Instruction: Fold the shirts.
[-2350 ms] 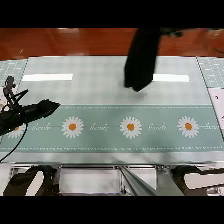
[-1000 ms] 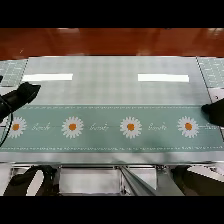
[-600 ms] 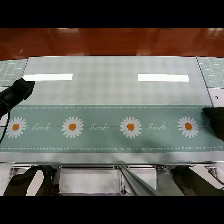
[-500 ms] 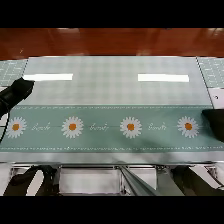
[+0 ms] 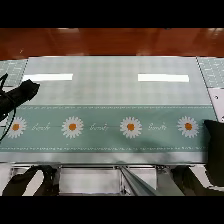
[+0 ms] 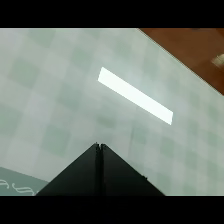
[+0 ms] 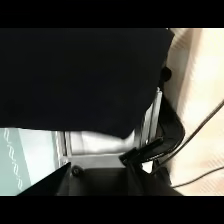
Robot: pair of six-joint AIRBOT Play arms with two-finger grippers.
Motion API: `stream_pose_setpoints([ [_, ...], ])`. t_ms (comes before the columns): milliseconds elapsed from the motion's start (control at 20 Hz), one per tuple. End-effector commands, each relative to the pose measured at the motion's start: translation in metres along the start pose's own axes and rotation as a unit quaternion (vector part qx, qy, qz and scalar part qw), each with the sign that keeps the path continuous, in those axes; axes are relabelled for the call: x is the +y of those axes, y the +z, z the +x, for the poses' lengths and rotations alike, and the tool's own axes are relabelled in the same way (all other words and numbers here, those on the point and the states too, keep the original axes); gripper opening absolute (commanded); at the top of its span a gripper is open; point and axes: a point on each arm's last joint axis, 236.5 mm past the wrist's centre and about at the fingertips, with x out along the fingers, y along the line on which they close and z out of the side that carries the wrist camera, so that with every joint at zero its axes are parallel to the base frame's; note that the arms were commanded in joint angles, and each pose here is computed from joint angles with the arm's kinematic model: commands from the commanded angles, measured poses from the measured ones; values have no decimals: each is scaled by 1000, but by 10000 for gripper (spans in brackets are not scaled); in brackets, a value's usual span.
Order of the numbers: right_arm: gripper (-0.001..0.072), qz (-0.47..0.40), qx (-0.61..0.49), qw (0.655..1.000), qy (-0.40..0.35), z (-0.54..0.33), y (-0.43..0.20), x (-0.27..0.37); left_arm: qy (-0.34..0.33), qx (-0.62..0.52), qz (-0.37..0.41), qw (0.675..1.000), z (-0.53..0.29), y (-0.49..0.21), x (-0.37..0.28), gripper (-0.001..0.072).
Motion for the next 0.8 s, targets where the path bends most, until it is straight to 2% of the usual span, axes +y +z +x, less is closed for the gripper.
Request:
stream_pose_setpoints([
  [0, 329, -7, -50, 993, 105, -6, 22, 49, -2, -2, 27, 1000, 6, 13, -5, 22],
  [100, 84, -52, -122, 954, 268, -50, 48, 129, -24, -24, 56, 998, -1, 48, -31, 22],
  [150, 23, -91, -164, 921, 342, -85, 55, 172, -39, -29, 68, 997, -7, 64, -49, 22],
  [200, 23, -134, -204, 881, 406, -125, 54, 216, -58, -33, 82, 994, -13, 81, -70, 22],
  [300, 22, -242, -258, 805, 476, -190, 18, 297, -102, -35, 120, 987, -29, 108, -120, 22],
  [400, 23, -370, -268, 724, 516, -229, -67, 370, -151, -30, 159, 975, -38, 115, -174, 21],
  [500, 22, -507, -236, 656, 507, -220, -179, 413, -193, 20, 202, 960, -31, 86, -218, 21],
  [550, 23, -578, -223, 629, 469, -194, -229, 421, -185, 59, 238, 952, -17, 60, -222, 21],
  [600, 22, -637, -215, 617, 408, -159, -263, 422, -146, 109, 273, 945, 2, 29, -207, 21],
  [650, 23, -673, -210, 622, 342, -123, -280, 419, -74, 157, 298, 939, 22, 6, -174, 21],
  [750, 22, -719, -209, 630, 205, -54, -287, 412, 44, 196, 294, 934, 52, -9, -113, 22],
])
